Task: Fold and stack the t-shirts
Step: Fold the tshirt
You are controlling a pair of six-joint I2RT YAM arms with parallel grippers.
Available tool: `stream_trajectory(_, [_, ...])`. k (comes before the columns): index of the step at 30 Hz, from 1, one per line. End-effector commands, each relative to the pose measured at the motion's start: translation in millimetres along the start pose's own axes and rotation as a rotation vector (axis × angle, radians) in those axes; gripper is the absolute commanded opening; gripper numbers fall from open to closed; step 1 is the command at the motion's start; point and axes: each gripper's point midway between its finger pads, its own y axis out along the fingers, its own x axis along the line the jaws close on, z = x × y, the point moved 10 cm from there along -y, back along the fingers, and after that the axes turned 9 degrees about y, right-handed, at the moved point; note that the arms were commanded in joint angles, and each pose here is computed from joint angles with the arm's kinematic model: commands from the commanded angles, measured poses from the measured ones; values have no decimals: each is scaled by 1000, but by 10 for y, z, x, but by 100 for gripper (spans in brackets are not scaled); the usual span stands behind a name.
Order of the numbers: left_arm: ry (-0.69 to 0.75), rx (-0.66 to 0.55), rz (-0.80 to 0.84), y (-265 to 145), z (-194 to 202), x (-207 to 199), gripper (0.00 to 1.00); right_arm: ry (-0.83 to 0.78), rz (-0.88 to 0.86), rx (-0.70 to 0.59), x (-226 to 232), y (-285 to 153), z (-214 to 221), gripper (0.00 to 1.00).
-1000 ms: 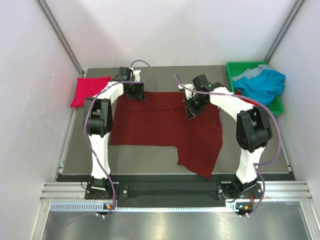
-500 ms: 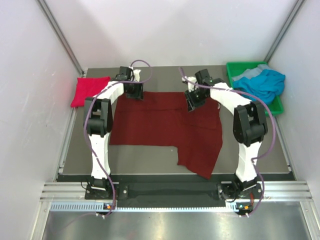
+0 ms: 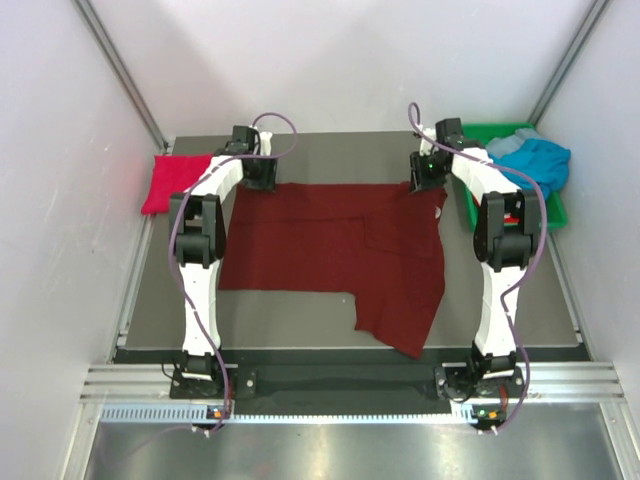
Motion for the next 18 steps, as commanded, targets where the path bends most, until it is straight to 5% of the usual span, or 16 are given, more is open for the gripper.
stream_trajectory(1, [-30,69,14,-18,118,-37,54,34,-7,43,8,60,109,36])
stream_trajectory(10, [-49,119,1,126,251,-29,54,76,64,184,-180,336,482,40])
stream_trajectory(18, [-46,104,-23,274,85,54,53,98,85,118,-439,503,201,36])
